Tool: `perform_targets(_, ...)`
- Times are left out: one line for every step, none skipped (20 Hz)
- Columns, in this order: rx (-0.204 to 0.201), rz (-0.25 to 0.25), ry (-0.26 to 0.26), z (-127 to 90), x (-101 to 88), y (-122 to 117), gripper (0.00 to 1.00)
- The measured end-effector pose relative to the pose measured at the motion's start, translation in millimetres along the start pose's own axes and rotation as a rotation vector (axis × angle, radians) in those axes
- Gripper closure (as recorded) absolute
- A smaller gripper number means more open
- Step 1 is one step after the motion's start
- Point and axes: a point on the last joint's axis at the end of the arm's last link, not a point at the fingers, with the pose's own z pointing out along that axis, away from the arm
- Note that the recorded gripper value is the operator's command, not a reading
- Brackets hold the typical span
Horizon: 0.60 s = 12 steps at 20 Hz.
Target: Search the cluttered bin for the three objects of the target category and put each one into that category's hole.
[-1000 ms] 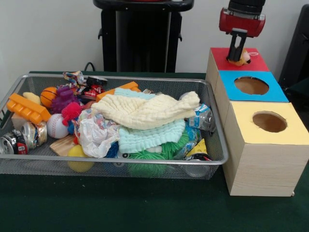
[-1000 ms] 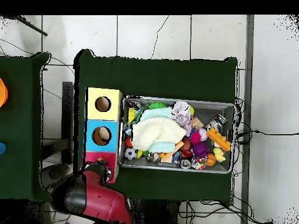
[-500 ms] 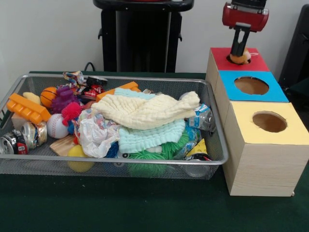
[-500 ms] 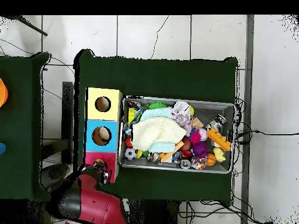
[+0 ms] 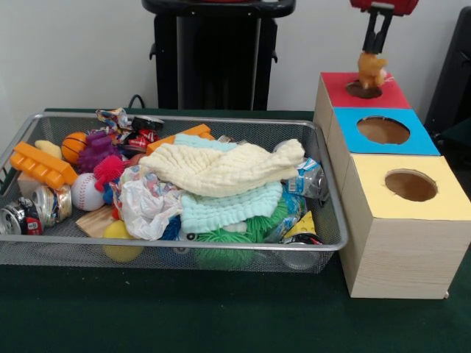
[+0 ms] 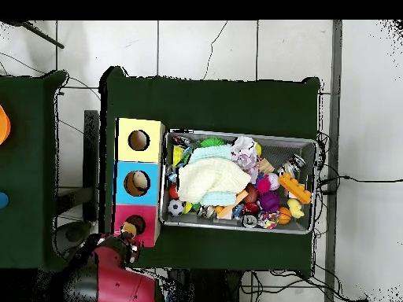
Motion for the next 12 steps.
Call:
perform_targets(-0.003, 0.002, 0.012, -3.1, 1.3, -0.6, 1.0)
perform_targets(-0.005, 0.004, 0.025, -6.2, 2.7, -1.1, 1.0)
perform_targets(-0.01, 0.009, 0.044, -12.1, 4.3, -2.7, 1.0)
perform_targets(-0.011, 0.011, 0.047, -14.3, 4.4, -3.4, 1.0)
perform_targets(-0.014, 0.014, 0.051, -17.3, 4.3, -4.4, 1.0)
perform_targets(-0.015, 0.016, 0.051, -18.9, 3.8, -5.1, 1.0)
perform_targets(-0.016, 0.017, 0.048, -20.2, 3.0, -5.6, 1.0)
perform_targets(-0.017, 0.019, 0.046, -21.5, 2.2, -6.2, 1.0)
perform_targets(-0.017, 0.019, 0.045, -21.8, 2.0, -6.4, 1.0)
perform_targets(-0.017, 0.019, 0.045, -21.7, 1.9, -6.5, 1.0)
perform_targets(-0.017, 0.019, 0.045, -21.7, 1.8, -6.5, 1.0)
perform_targets(-0.016, 0.019, 0.045, -21.7, 1.7, -6.4, 1.0)
